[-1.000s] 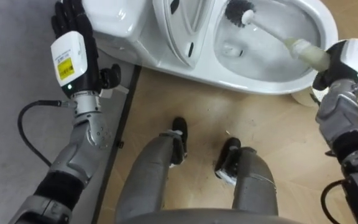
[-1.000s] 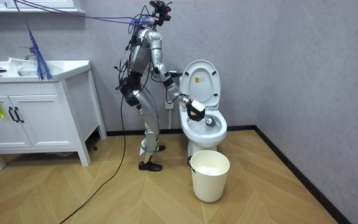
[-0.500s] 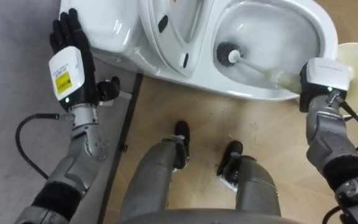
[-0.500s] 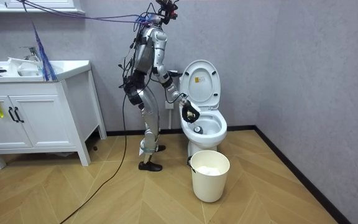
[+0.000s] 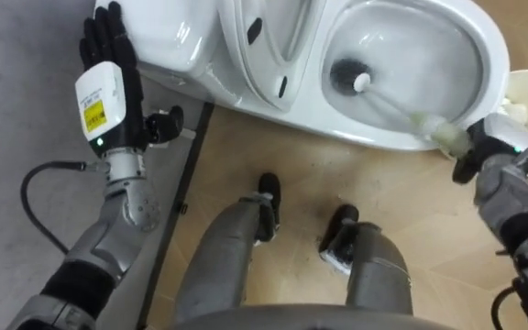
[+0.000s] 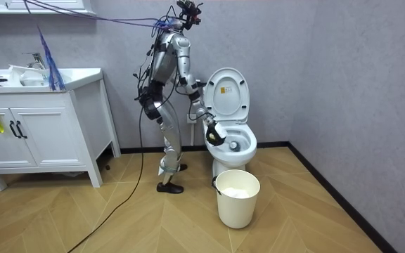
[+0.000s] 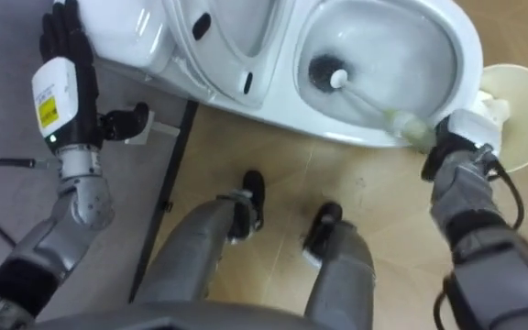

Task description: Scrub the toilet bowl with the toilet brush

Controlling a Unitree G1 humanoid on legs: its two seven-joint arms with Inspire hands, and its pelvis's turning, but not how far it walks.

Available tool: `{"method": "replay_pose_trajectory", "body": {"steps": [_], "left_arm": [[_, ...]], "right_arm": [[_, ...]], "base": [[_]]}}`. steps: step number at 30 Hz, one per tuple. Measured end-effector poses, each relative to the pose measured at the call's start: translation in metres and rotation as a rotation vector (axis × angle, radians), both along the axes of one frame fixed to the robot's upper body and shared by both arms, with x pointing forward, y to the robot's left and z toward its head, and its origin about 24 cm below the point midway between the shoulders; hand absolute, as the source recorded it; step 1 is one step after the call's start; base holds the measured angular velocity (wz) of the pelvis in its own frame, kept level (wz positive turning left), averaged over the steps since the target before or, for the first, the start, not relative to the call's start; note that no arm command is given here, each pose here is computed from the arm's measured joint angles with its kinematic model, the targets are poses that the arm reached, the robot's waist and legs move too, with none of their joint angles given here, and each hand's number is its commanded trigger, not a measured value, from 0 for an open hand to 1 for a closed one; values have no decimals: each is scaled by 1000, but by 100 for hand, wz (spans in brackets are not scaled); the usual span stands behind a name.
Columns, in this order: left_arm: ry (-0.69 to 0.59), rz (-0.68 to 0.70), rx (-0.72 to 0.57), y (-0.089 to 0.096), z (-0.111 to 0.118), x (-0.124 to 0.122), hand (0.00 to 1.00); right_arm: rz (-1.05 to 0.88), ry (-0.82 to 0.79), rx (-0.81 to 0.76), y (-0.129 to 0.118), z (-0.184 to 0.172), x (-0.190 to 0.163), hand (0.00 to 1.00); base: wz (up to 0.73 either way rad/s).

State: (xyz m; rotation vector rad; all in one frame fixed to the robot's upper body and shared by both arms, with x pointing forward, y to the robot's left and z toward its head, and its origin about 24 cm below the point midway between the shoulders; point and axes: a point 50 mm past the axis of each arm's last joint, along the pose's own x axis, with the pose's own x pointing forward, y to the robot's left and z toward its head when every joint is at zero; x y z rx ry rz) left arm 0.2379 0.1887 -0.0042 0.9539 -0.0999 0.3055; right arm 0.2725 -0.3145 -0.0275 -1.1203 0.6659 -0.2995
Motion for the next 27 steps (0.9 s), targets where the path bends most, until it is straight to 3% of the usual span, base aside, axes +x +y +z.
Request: {"method": "replay_pose_trajectory", "body": {"steps": [6, 11, 17, 21, 27], "left_arm": [[-7, -2, 39, 2, 2, 2, 0], [31, -11, 36, 1, -3, 0, 0], [67, 15, -42, 3, -13, -7, 0], [72, 24, -40, 5, -16, -9, 0], [70, 0, -28, 1, -15, -8, 0]], "right_arm": [[147, 27, -265, -4, 13, 6, 100], [431, 30, -478, 47, 8, 8, 100], [476, 87, -485, 64, -10, -22, 100], [453, 117, -506, 52, -9, -20, 100], [332, 227, -426, 9, -21, -26, 100]], "base": [[-4], [-16], [-14], [1], [15]]}}
